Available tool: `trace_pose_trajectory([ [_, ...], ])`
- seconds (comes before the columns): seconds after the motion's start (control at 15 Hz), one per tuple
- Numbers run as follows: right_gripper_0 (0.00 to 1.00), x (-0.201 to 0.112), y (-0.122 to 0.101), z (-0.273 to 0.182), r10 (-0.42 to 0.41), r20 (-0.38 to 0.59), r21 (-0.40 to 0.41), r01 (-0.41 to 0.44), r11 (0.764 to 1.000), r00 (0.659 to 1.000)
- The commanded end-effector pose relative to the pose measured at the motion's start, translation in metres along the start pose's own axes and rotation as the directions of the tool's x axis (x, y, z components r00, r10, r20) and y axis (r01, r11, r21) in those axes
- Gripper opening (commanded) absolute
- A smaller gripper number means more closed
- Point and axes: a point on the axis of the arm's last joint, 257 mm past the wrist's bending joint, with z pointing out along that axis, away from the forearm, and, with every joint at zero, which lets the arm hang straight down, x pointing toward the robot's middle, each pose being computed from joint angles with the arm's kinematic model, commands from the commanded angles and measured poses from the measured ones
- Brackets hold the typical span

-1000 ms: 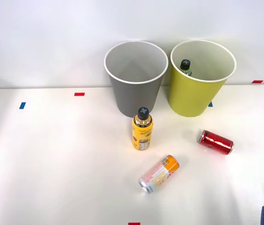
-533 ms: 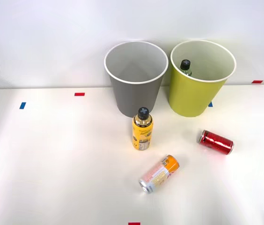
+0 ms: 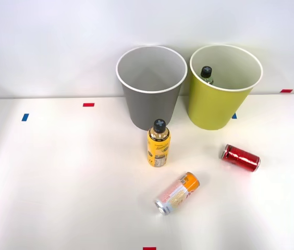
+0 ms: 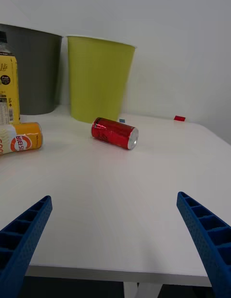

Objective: Put cans in the gray bin, plastic bottles in the light green bin

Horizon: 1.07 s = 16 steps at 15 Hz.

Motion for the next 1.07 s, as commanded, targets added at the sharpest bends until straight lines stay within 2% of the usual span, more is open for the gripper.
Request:
trace_pose_trajectory([
  [0.07,0.89,0.002,0.009,-0.002,0.020,-0.008,0.004,-0.020,1.000,1.000],
  [0.4,0.88,0.008,0.005,-0.002,-0.002,-0.029,-0.017,0.001,1.000,1.000],
  [0.73,0.88,0.001,0.015,0.001,0.011,-0.007,-0.029,-0.011,1.000,1.000],
  [1.07,0.88,-0.002,0.016,0.001,0.006,0.003,-0.033,-0.006,0.999,1.000],
])
